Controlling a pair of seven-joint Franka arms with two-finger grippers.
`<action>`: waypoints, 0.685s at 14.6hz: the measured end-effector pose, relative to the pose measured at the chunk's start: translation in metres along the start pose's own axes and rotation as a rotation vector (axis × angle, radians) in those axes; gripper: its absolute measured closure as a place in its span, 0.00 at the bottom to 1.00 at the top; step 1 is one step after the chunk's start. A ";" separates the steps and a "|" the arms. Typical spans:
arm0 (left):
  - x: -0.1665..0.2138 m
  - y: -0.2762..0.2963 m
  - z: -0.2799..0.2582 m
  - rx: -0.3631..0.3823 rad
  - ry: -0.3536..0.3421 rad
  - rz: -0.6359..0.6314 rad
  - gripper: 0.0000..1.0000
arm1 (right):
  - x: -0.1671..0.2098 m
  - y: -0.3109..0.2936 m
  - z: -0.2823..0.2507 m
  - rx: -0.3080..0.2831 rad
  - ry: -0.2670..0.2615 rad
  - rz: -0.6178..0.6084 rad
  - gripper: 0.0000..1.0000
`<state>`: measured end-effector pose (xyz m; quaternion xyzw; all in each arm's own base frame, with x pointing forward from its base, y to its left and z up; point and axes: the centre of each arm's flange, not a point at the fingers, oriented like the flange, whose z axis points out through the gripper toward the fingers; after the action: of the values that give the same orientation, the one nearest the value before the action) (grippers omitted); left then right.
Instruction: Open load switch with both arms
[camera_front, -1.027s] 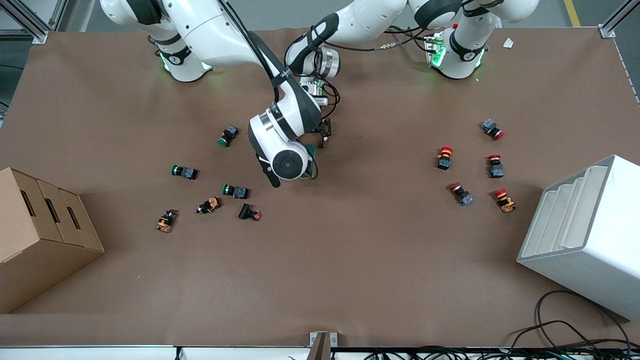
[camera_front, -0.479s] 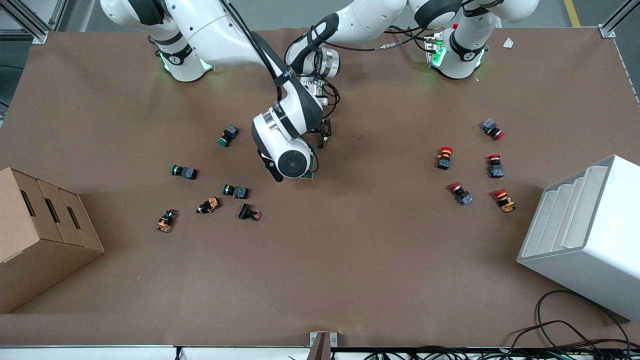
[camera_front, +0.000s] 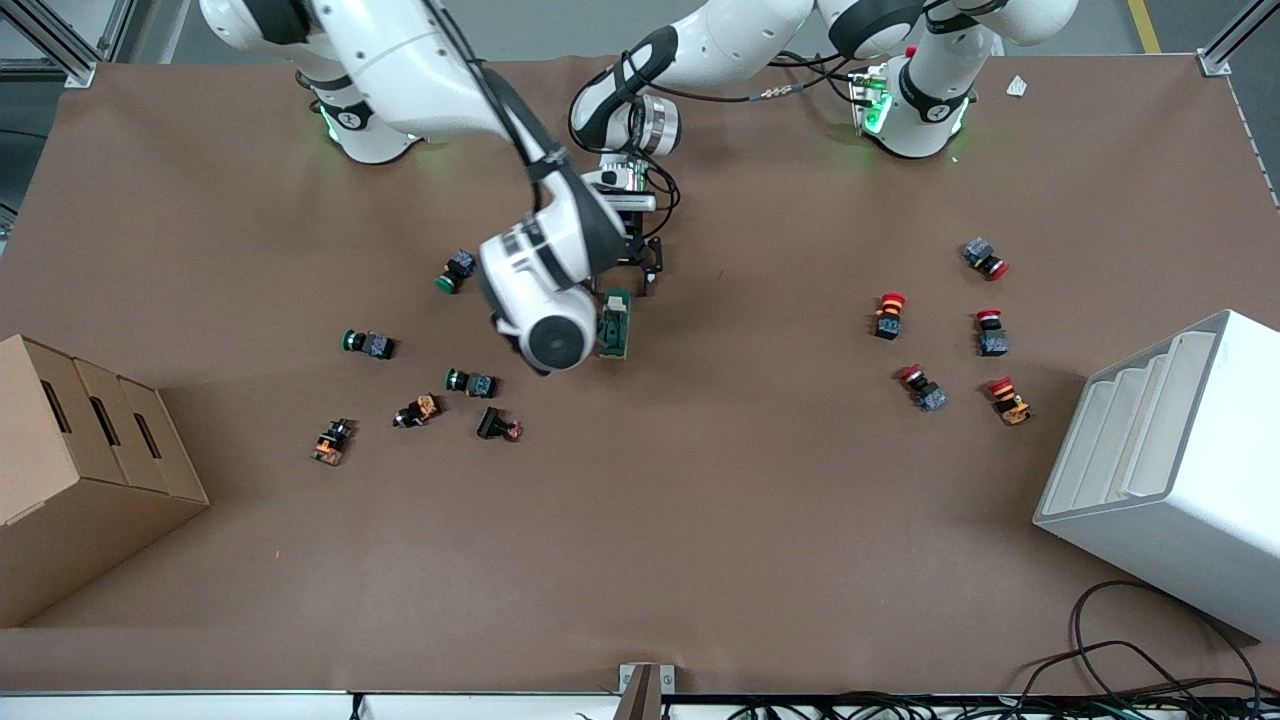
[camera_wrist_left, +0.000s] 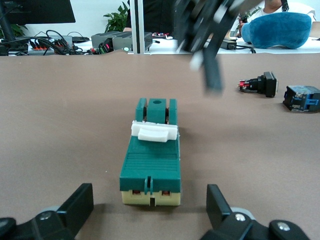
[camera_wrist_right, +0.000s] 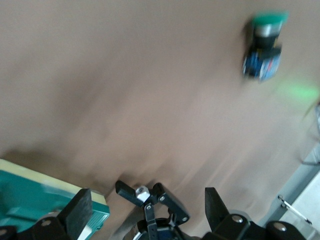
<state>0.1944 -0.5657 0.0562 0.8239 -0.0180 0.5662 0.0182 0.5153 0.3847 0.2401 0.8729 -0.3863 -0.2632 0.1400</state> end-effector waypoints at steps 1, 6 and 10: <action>0.000 0.000 0.000 0.000 0.000 0.000 0.00 | 0.023 0.016 -0.031 0.035 0.003 -0.043 0.00; 0.005 0.002 -0.002 0.043 -0.027 -0.020 0.00 | 0.151 0.141 -0.150 0.111 0.060 -0.347 0.00; 0.049 0.022 -0.027 0.150 -0.130 -0.062 0.00 | 0.241 0.258 -0.207 0.166 0.152 -0.650 0.00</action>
<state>0.1851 -0.5871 0.1115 0.8581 0.0486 0.5104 -0.0272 0.6140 0.0418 0.4415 0.9758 -0.0966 -0.1960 0.0056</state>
